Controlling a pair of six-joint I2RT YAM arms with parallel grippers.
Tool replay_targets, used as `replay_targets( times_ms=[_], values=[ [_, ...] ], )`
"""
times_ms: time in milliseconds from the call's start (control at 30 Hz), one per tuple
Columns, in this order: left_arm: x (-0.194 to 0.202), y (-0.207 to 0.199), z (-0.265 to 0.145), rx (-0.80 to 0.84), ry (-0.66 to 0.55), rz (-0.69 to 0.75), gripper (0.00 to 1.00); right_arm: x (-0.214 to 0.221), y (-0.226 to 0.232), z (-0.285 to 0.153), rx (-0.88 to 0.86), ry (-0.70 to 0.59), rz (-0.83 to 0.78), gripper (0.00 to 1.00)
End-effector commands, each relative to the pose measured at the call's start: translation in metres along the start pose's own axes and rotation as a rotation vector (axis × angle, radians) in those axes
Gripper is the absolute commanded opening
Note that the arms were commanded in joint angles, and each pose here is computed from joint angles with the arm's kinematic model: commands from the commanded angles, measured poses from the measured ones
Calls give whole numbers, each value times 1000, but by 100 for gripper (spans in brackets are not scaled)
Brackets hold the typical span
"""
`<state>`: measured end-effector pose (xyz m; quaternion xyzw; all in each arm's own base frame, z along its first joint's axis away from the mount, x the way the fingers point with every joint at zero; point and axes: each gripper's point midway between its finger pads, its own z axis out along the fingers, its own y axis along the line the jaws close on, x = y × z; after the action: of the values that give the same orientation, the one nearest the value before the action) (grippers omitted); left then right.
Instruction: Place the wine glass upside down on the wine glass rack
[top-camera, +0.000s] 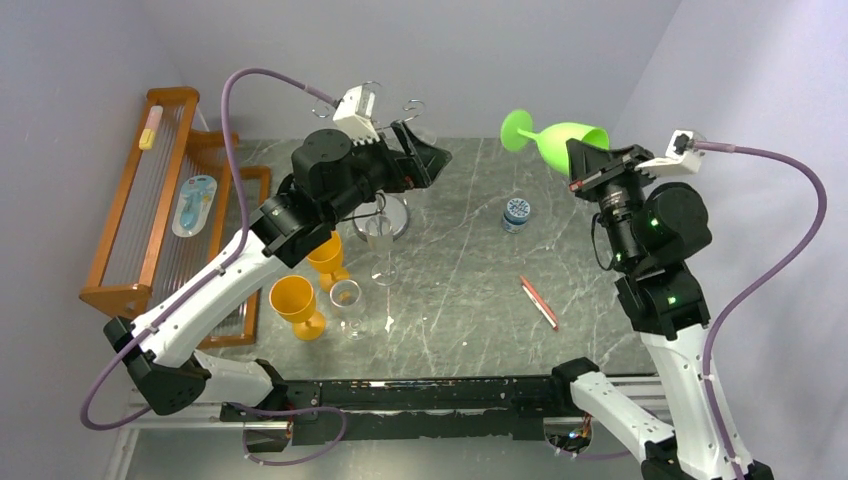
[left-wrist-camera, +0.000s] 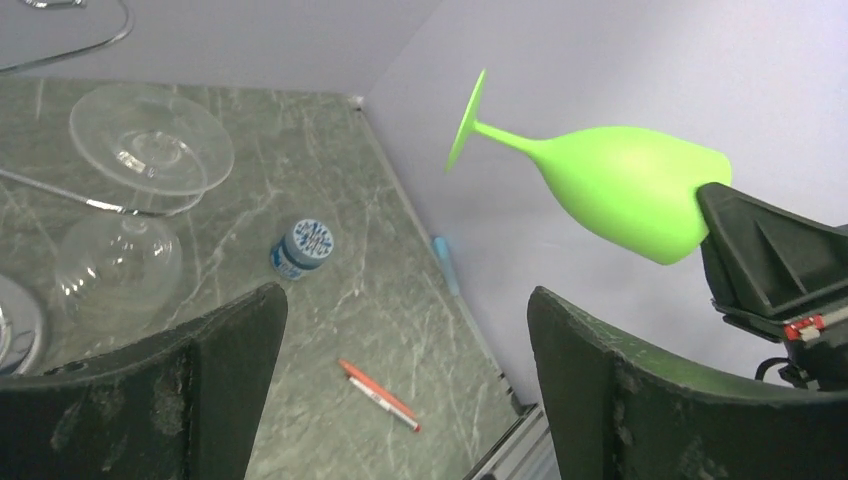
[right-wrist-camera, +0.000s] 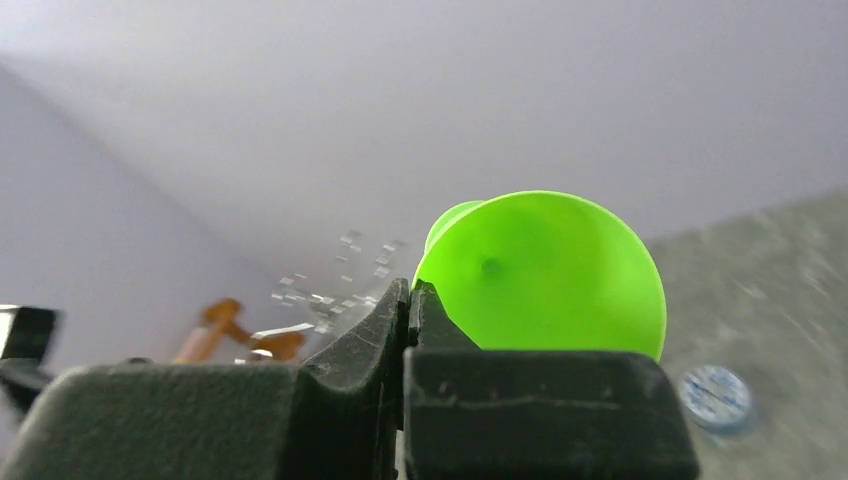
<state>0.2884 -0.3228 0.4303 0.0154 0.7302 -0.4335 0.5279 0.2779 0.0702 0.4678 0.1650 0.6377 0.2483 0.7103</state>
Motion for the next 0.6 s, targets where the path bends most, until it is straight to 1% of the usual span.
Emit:
replay_targets(
  times_ms=[0,33,67,167,267,300,367,433,500,567],
  values=[
    [-39,-23,3,84,-161,-51,93,-38,67,1,-309,-120,130,0],
    [-40,-27,6,101,-161,-39,93,-39,73,0,-333,-112,145,0],
    [-43,-33,11,119,-159,-41,93,-44,87,-6,-404,-118,180,0],
    [-39,-47,16,183,-139,-101,96,-44,99,-15,-499,-130,232,0],
    [-41,-66,17,286,-137,-235,97,-38,103,-18,-555,-129,276,0],
    [-40,-68,18,292,-130,-299,97,-37,104,-19,-572,-133,287,0],
    [-39,-60,24,243,-132,-444,97,-39,105,-20,-591,-155,323,0],
    [-45,-60,22,273,-175,-562,97,-43,108,-23,-633,-191,356,0],
    [-55,-58,23,291,-228,-625,97,-44,108,-22,-647,-207,367,0],
    [-60,-56,27,276,-251,-659,97,-43,109,-21,-658,-210,372,0]
  ],
)
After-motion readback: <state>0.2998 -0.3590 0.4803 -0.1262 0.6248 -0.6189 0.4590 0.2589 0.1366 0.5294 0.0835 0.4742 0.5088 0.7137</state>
